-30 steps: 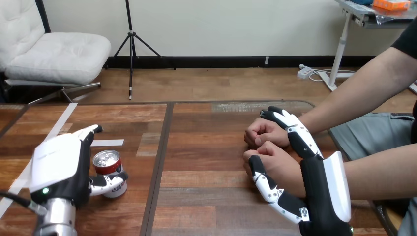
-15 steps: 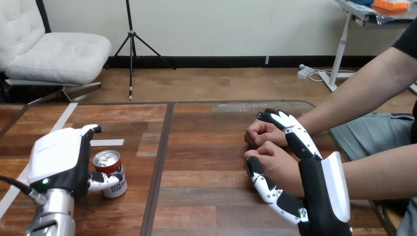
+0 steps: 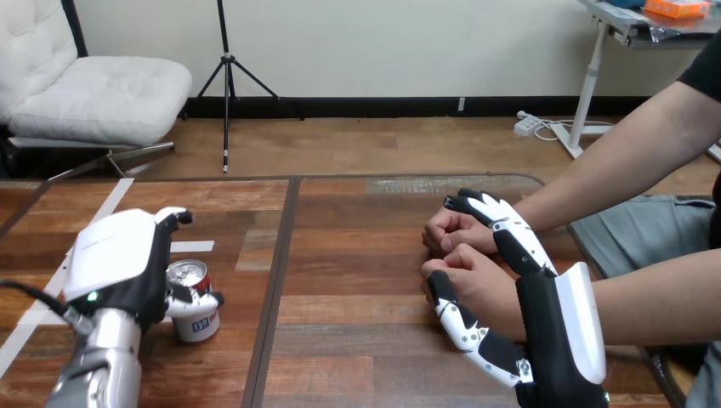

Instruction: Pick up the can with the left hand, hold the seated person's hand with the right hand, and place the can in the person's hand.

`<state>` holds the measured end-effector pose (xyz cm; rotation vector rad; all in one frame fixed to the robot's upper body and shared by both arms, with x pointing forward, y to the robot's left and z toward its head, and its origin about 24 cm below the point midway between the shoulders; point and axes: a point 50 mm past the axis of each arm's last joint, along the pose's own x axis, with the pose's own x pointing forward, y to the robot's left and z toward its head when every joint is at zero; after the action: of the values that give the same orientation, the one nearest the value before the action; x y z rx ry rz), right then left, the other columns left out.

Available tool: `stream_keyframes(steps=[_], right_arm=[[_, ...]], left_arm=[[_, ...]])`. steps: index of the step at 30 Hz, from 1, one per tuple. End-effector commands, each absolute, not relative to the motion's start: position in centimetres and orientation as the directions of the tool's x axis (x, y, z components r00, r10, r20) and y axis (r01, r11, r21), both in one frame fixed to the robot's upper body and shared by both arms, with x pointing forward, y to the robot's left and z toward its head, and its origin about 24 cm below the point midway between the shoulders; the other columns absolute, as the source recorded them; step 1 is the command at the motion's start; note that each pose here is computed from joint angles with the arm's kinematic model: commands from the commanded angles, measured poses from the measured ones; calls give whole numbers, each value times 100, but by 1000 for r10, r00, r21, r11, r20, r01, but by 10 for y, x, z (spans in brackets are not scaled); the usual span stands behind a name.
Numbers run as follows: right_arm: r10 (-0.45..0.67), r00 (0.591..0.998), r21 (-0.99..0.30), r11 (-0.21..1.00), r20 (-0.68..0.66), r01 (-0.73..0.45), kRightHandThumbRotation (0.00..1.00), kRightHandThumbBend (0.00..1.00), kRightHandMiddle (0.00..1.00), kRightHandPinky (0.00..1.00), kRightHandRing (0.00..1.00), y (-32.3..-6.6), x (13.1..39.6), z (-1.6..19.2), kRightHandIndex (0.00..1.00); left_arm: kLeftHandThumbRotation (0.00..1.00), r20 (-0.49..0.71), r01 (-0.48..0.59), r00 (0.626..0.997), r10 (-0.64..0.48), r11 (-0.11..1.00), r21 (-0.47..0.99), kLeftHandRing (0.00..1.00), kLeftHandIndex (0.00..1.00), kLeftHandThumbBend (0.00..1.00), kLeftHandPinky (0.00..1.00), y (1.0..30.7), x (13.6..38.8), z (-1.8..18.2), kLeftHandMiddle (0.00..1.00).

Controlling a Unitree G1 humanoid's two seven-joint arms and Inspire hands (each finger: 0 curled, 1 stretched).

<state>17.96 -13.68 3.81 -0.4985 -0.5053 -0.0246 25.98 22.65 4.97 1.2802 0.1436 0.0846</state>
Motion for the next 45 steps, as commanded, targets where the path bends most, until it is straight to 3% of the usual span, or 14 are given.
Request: stream_keyframes(steps=[1,27,45], right_arm=[[112,836,-448,877,537,170,23,33,87,89,90,-137,192,54,79],[119,845,-454,877,521,157,26,34,86,92,90,-137,192,53,78],[121,850,-459,875,512,152,28,33,86,94,91,-137,192,52,77]], left_arm=[[16,-7,-23,994,109,267,963,78,80,84,72,225,279,69,81],[15,-54,20,995,89,345,938,77,80,84,70,225,286,60,80],[13,-104,58,988,111,355,933,72,77,83,64,224,289,56,76]])
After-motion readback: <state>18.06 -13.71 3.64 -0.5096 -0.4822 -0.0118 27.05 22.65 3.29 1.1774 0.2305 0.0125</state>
